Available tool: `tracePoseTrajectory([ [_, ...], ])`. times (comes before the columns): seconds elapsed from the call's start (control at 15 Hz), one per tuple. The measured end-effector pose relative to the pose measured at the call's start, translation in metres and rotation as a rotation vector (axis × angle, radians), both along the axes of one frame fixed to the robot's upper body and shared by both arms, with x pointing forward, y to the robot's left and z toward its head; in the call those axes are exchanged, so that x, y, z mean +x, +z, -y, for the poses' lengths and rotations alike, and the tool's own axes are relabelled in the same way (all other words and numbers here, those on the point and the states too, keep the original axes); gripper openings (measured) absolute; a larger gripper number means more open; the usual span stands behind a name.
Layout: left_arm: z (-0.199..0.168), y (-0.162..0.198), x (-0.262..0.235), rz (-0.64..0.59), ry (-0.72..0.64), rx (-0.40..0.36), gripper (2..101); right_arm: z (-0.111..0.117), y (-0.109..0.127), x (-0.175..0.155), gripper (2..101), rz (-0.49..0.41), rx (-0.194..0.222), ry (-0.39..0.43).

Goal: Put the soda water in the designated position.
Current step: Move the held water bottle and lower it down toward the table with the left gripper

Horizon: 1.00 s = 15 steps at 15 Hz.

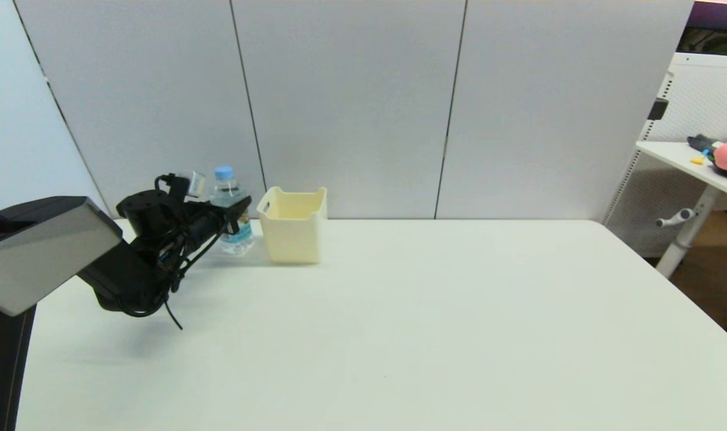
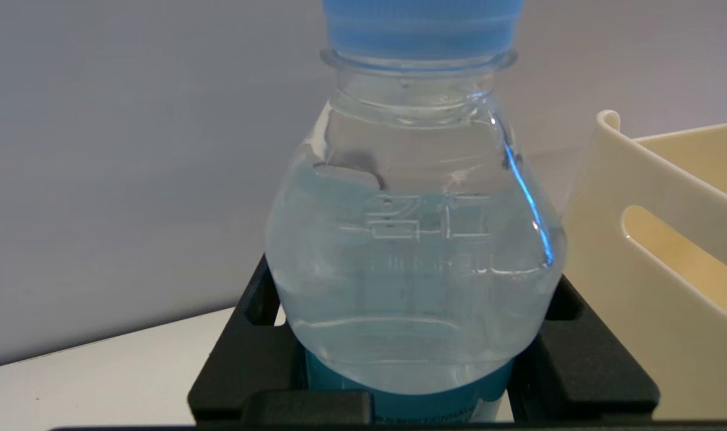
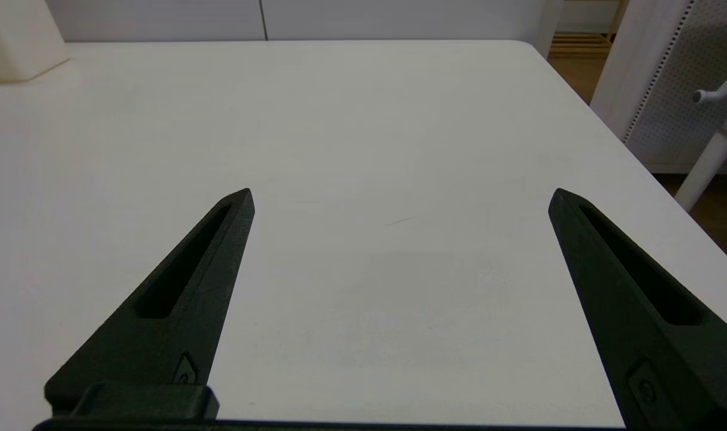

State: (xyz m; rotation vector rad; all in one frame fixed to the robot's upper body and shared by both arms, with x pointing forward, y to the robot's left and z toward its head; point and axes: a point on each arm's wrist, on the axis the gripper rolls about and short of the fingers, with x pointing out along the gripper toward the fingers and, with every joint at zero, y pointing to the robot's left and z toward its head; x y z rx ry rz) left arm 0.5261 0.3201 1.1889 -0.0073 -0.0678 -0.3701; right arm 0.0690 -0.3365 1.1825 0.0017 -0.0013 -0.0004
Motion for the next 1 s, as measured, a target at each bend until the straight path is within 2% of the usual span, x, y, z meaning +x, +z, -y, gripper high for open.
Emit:
tracePoseTrajectory([
  [1.0,0.0004,-0.0022,-0.0041,-0.017,-0.001,0.002,48.4,0.0,0.0,0.0,97.4,0.0,0.0,0.0],
])
